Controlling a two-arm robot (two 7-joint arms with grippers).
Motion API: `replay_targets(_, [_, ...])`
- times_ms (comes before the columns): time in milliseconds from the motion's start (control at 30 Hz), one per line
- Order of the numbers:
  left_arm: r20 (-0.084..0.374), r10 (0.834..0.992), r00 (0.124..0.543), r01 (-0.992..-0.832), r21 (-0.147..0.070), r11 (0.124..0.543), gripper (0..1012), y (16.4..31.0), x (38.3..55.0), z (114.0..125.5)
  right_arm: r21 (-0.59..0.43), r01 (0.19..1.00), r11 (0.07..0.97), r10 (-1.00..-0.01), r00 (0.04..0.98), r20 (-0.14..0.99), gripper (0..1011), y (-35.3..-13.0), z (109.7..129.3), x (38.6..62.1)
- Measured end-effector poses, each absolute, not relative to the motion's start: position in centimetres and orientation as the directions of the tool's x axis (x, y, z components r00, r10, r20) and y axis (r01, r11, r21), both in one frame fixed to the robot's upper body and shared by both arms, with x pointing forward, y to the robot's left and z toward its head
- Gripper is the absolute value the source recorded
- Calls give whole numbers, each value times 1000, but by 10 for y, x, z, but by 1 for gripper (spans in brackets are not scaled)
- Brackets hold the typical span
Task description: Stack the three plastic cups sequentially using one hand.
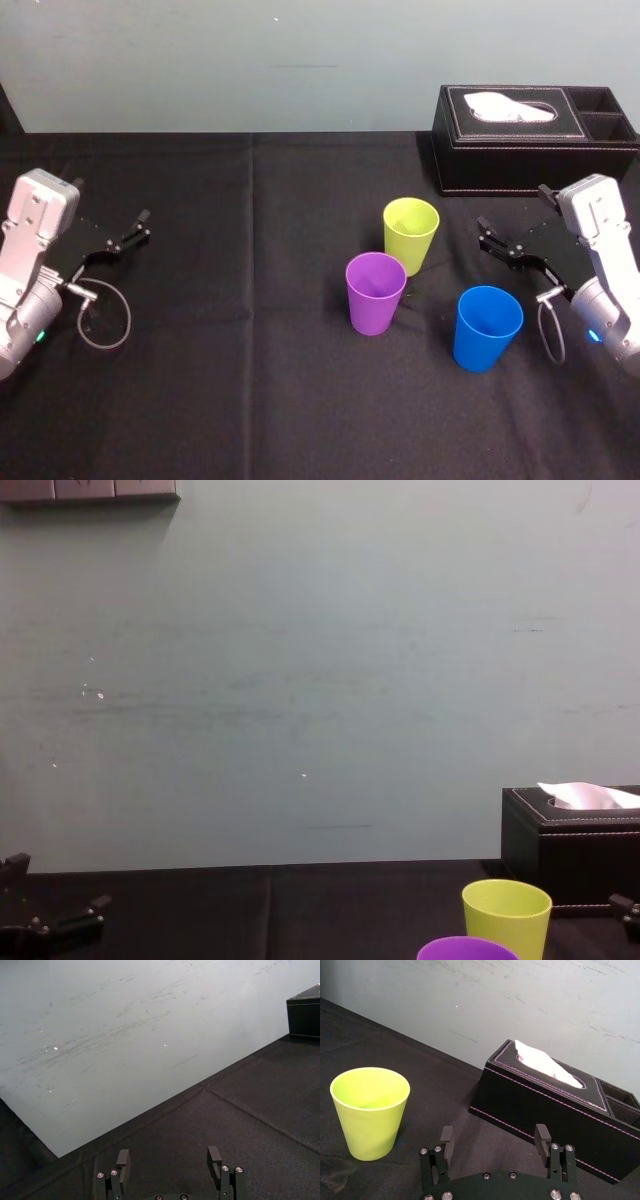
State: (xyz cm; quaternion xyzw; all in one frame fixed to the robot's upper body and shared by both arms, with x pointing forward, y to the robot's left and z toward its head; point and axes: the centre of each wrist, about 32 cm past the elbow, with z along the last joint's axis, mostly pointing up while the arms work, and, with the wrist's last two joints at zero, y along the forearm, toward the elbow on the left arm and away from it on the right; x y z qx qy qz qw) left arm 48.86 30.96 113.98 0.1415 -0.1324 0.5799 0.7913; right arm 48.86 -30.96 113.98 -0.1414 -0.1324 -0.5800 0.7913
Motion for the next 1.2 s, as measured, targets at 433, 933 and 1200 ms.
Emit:
replay_targets(433, [374,880,292,-955,70,287,1011,310,489,1140,-70,955,287,-880,292,374,1004,-310,1140,489])
replay_targets(933, [374,880,292,-955,70,287,1011,310,489,1140,-60,957,284,-884,285,370,1004,-310,1142,492])
replay_targets(1200, [374,880,292,-955,70,287,1011,310,489,1140,-30,961,274,-899,267,348,1004,-314,1152,495])
